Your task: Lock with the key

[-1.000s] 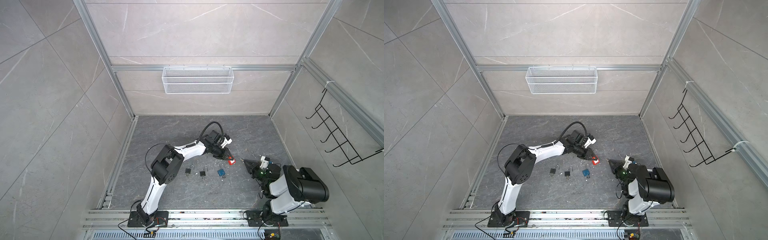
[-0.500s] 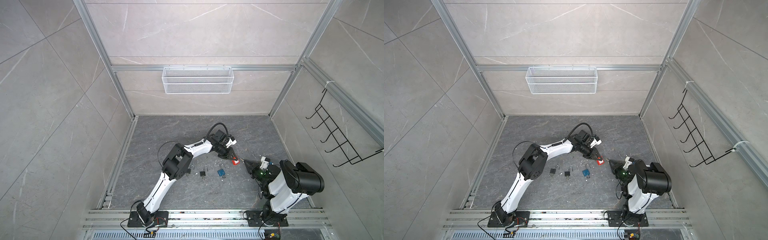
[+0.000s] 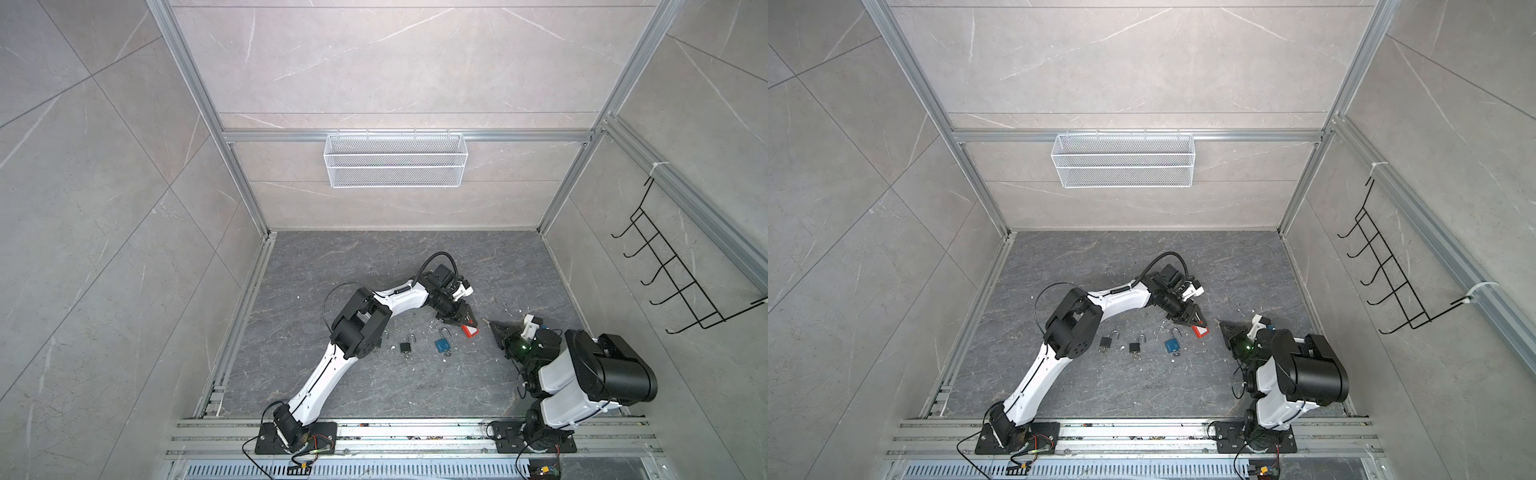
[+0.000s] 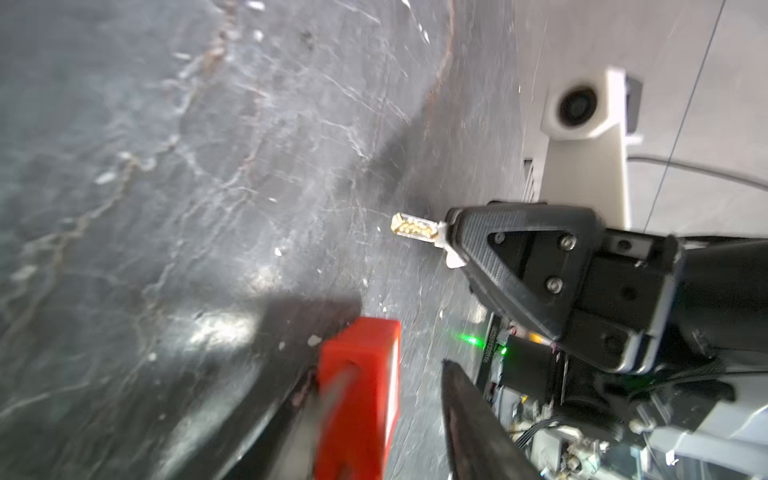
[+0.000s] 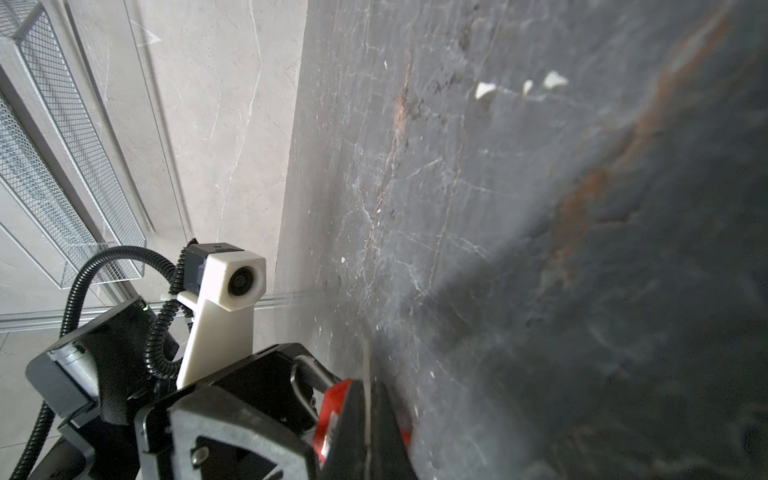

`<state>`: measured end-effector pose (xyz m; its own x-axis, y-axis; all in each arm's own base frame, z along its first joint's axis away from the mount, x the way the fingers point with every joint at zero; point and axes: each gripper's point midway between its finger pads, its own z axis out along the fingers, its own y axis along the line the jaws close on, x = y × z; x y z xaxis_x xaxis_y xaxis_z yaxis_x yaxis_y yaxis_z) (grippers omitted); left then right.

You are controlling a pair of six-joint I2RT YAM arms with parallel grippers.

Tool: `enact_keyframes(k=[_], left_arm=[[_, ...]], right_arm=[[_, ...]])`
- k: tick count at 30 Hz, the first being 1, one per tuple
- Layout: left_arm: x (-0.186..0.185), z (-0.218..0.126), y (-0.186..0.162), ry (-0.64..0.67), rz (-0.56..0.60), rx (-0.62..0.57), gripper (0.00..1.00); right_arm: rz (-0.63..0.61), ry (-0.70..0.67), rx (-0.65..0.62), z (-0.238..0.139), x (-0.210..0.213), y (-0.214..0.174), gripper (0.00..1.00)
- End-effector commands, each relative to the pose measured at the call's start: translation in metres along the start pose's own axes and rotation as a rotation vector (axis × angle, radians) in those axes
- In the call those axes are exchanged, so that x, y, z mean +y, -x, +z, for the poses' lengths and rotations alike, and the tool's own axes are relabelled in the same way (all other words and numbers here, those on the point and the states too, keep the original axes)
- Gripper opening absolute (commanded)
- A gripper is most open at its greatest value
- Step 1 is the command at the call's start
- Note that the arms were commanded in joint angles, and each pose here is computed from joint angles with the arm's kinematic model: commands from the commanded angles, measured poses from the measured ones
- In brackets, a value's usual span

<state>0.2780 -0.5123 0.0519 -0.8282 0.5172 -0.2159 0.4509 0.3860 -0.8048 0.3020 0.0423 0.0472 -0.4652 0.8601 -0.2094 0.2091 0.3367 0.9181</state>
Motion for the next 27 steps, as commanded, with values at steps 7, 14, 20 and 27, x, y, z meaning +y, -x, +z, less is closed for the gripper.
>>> enact_keyframes(k=[7,14,20,27], left_arm=[[-0.011,-0.006,0.014,0.031,0.053,-0.022,0.79],[-0.016,-0.022,0.029,0.1,0.105,-0.069,0.9],[-0.022,-0.037,0.044,0.131,0.137,-0.111,0.98],[-0.025,-0.064,0.053,0.189,0.163,-0.166,0.99]], right_arm=[[-0.046,-0.073,0.006,-0.003,-0.001,0.004,0.0],[-0.055,-0.093,0.011,-0.003,0.002,0.006,0.0],[-0.065,-0.112,0.03,0.001,0.002,0.003,0.0],[-0.092,-0.145,0.046,0.006,0.0,-0.003,0.0]])
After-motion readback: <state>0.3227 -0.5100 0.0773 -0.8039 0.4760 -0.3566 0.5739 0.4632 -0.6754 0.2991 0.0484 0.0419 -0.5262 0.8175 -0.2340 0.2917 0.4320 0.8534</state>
